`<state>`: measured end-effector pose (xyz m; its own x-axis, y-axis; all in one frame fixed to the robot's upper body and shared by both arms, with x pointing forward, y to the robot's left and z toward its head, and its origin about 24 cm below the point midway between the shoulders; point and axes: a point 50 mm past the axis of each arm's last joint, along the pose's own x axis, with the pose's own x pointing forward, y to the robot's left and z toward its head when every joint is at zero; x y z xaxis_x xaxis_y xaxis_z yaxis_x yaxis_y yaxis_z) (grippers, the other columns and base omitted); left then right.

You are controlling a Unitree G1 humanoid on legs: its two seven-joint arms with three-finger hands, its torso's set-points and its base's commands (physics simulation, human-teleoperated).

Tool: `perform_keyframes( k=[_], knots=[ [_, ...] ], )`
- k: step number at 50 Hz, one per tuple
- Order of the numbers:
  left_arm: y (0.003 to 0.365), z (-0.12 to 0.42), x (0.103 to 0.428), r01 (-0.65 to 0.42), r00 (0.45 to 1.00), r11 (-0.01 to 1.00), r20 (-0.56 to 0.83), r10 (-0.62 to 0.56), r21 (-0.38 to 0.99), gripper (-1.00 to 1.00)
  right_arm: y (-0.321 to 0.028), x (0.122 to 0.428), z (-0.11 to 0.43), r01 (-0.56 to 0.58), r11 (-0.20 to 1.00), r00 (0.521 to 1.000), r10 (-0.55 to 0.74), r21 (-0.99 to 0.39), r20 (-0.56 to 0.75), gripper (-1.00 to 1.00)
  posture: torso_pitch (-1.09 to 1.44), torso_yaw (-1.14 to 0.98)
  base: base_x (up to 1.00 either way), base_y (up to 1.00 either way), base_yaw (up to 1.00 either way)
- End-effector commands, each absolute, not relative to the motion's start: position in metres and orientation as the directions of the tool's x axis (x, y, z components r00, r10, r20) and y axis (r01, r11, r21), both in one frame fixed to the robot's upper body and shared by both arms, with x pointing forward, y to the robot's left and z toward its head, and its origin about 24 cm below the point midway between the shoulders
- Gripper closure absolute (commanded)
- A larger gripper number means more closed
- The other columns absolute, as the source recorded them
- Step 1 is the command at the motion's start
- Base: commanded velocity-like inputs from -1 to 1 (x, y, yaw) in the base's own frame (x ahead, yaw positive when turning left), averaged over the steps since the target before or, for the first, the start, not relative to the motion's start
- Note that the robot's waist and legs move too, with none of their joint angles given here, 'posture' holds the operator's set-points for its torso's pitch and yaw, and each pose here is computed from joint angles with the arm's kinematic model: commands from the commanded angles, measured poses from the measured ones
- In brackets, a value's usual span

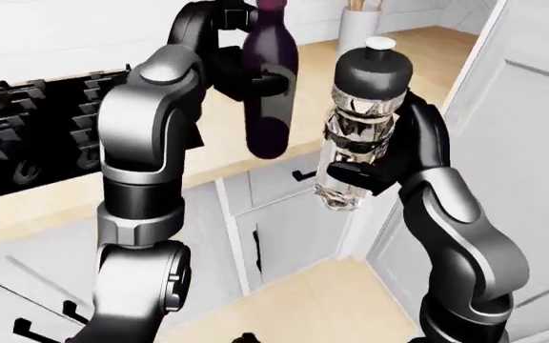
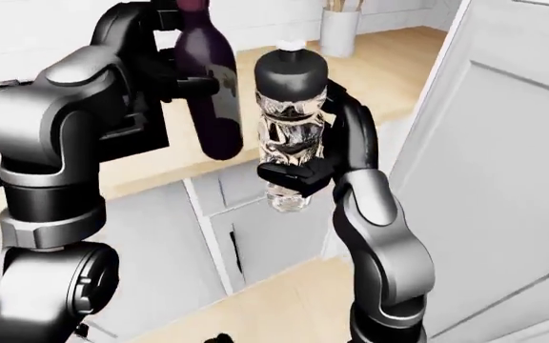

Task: Move the drinks to the dining counter.

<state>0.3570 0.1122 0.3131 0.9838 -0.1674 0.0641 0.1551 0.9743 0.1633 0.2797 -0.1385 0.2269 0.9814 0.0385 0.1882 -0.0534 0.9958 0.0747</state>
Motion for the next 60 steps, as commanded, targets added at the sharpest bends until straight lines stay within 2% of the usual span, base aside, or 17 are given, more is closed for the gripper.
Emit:
perform_keyframes(
  k=[1,26,60],
  knots=[
    [0.122,0.349,0.346,0.096,0.965,0.985,0.227,-0.128,0.147,1.0,-0.136,0.274,0.249,-0.081,0.994,0.951,0.054,0.077,0.306,1.0,0.0,0.0,-0.3,0.0,1.0],
    [0.127,0.341,0.337,0.093,0.965,0.985,0.23,-0.124,0.142,1.0,-0.136,0.273,0.253,-0.081,0.994,0.947,0.055,0.068,0.317,1.0,0.0,0.0,-0.25,0.0,1.0],
    [0.145,0.329,0.331,0.062,0.969,0.987,0.226,-0.094,0.146,1.0,-0.135,0.277,0.246,-0.082,0.995,0.95,0.062,0.052,0.307,1.0,0.0,0.0,0.0,0.0,1.0]
  ],
)
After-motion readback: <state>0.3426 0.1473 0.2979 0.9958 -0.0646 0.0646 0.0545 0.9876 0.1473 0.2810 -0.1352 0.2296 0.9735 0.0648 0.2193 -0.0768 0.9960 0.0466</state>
